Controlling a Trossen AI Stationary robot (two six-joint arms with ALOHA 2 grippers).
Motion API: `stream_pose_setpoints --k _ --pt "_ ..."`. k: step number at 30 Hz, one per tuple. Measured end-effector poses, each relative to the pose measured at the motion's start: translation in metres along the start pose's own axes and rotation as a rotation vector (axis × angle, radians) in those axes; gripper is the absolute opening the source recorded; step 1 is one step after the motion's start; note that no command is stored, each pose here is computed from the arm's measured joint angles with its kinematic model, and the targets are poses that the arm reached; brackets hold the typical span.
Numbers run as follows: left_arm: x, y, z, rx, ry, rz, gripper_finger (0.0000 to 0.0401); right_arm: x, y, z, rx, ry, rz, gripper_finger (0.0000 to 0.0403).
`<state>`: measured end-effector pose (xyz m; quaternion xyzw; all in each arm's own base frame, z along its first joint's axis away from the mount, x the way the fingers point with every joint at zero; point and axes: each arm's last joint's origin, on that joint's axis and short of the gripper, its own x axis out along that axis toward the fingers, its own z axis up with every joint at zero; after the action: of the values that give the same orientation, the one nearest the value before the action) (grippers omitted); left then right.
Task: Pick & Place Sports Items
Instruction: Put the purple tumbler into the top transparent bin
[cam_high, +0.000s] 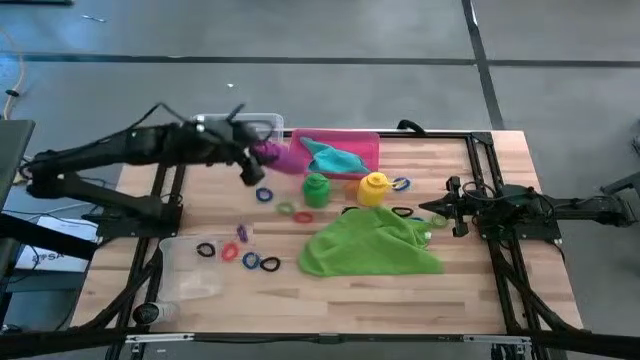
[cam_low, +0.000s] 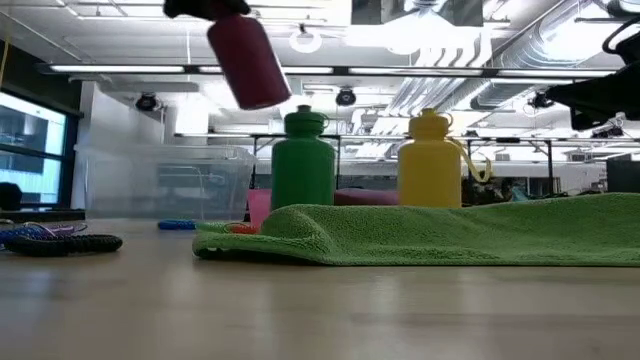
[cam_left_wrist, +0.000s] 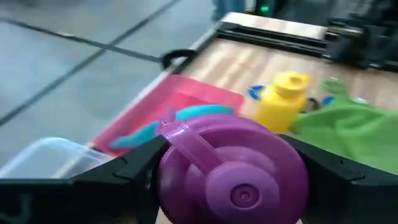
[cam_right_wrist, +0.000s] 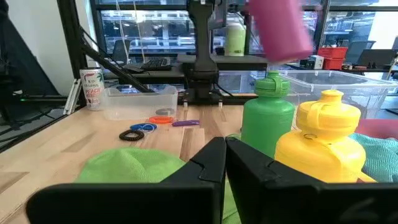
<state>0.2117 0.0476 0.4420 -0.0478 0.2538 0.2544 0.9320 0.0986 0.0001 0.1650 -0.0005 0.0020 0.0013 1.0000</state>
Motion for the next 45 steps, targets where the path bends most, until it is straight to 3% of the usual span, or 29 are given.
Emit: stream_pose_setpoints --k 7,20,29,34,45 --pt "0.007 0.037 0.015 -0.092 0.01 0.153 0.0204 0.0 0.0 0.0 0.0 0.0 0.0 0.0" --pt "0.006 0.091 -0.004 -0.279 0.183 0.383 0.0204 0.0 0.0 0.0 0.0 0.0 0.0 0.0" --pt "0.013 0.113 -0.033 -0.407 0.299 0.494 0.0204 0.0 0.0 0.0 0.0 0.0 0.0 0.0" --pt "0.023 0.12 -0.059 -0.499 0.292 0.54 0.0204 0.0 0.0 0.0 0.0 0.0 0.0 0.0" --pt "0.052 0.128 -0.109 -0.547 0.268 0.638 0.0204 0.0 0.0 0.0 0.0 0.0 0.0 0.0"
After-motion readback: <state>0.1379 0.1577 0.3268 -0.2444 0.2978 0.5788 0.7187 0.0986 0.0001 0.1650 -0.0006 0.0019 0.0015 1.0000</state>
